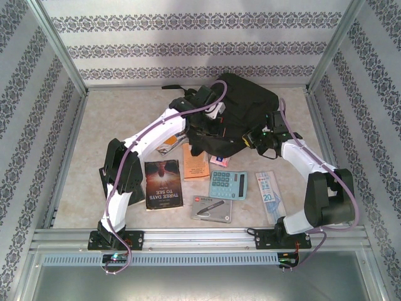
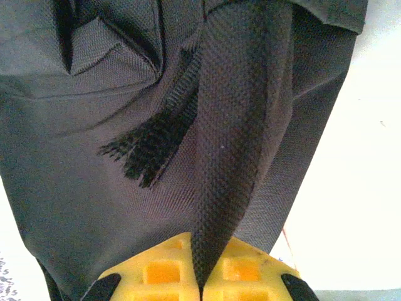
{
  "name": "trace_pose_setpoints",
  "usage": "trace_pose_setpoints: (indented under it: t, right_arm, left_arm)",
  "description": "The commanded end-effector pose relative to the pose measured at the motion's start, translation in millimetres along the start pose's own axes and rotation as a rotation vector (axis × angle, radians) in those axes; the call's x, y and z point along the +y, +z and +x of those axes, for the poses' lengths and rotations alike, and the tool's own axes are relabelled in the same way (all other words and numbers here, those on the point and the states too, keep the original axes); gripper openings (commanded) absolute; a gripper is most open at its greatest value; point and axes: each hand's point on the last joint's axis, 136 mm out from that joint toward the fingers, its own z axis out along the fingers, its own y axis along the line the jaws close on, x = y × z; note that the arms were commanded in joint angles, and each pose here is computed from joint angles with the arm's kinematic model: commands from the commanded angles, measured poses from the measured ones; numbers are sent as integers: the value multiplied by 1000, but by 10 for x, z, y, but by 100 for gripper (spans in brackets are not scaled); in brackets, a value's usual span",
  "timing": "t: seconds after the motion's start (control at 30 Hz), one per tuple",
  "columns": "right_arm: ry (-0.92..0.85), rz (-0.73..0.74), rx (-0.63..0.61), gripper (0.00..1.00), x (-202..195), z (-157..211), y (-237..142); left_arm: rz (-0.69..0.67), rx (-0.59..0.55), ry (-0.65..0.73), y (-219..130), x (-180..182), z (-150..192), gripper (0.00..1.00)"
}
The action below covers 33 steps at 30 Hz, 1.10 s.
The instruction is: Pack the student bag
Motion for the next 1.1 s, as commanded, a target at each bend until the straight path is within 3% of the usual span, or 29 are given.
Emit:
trace_pose_setpoints:
  t: [0.0,0.43,0.97,1.07]
  right_arm:
    - [-60,56,-20,0,-137,-80,-71]
    - [-181,122,-36,0,-211,-207,-203]
    - [-130,203,-207,0,-248,-713,-496]
    - [-137,189,-199,11,-165,-747,-475]
  left_arm:
    - [-12,-77,26,-238,17,-134,0]
    - [-37,-105,-5,-345,258,-206,0]
    - [-65,-152,-42,-479,538,-396,0]
    - [-36,-149,-39,-442,479,-452,0]
